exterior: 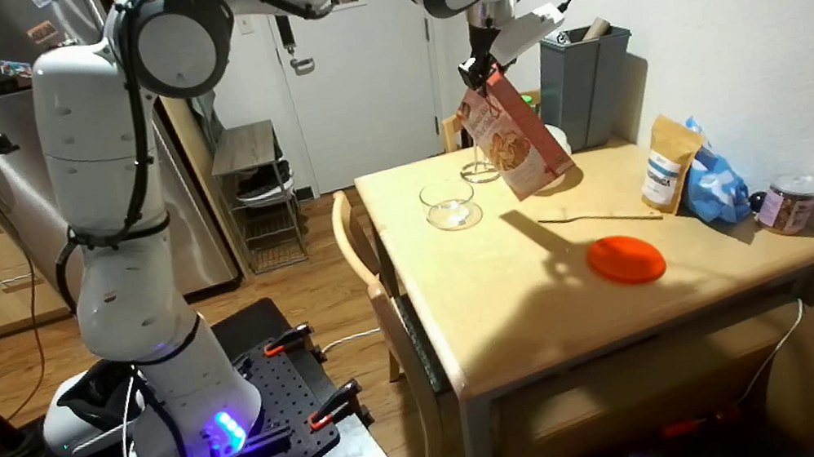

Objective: Pour some cereal into the clear bowl

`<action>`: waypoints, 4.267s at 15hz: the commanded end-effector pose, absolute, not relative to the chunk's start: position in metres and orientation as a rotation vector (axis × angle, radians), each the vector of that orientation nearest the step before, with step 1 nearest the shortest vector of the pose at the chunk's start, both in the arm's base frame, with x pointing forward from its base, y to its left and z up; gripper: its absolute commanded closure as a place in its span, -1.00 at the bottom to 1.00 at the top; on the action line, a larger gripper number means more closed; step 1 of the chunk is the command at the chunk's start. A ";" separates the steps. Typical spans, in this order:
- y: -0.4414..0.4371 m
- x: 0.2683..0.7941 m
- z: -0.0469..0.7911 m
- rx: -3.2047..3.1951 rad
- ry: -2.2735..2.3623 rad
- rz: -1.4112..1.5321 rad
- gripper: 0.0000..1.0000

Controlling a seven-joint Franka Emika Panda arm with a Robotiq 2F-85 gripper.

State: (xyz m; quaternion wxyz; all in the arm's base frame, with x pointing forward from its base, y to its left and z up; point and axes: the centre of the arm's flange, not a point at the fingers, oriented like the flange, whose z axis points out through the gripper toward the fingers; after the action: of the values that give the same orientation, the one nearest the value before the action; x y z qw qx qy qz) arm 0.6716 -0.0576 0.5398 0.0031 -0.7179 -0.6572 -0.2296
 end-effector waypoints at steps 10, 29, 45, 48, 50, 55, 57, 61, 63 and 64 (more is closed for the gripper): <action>-0.199 0.675 0.490 -2.059 -1.418 -1.002 0.67; -0.254 0.659 0.384 -1.866 -1.327 -1.108 0.57; -0.279 0.638 0.316 -1.746 -1.283 -1.118 0.58; -0.280 0.637 0.311 -1.747 -1.278 -1.109 0.58; -0.281 0.637 0.310 -1.746 -1.278 -1.108 0.53; -0.281 0.635 0.313 -1.749 -1.285 -1.106 -0.27; -0.282 0.632 0.318 -1.754 -1.298 -1.102 -0.51; -0.282 0.625 0.337 -1.776 -1.343 -1.096 -1.00; -0.280 0.620 0.354 -1.783 -1.374 -1.109 -1.00; -0.278 0.617 0.364 -1.794 -1.384 -1.112 -1.00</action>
State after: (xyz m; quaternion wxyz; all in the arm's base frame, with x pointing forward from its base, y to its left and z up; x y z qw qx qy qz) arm 0.6376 -0.2864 0.3306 0.3219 -0.6833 -0.5029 -0.4202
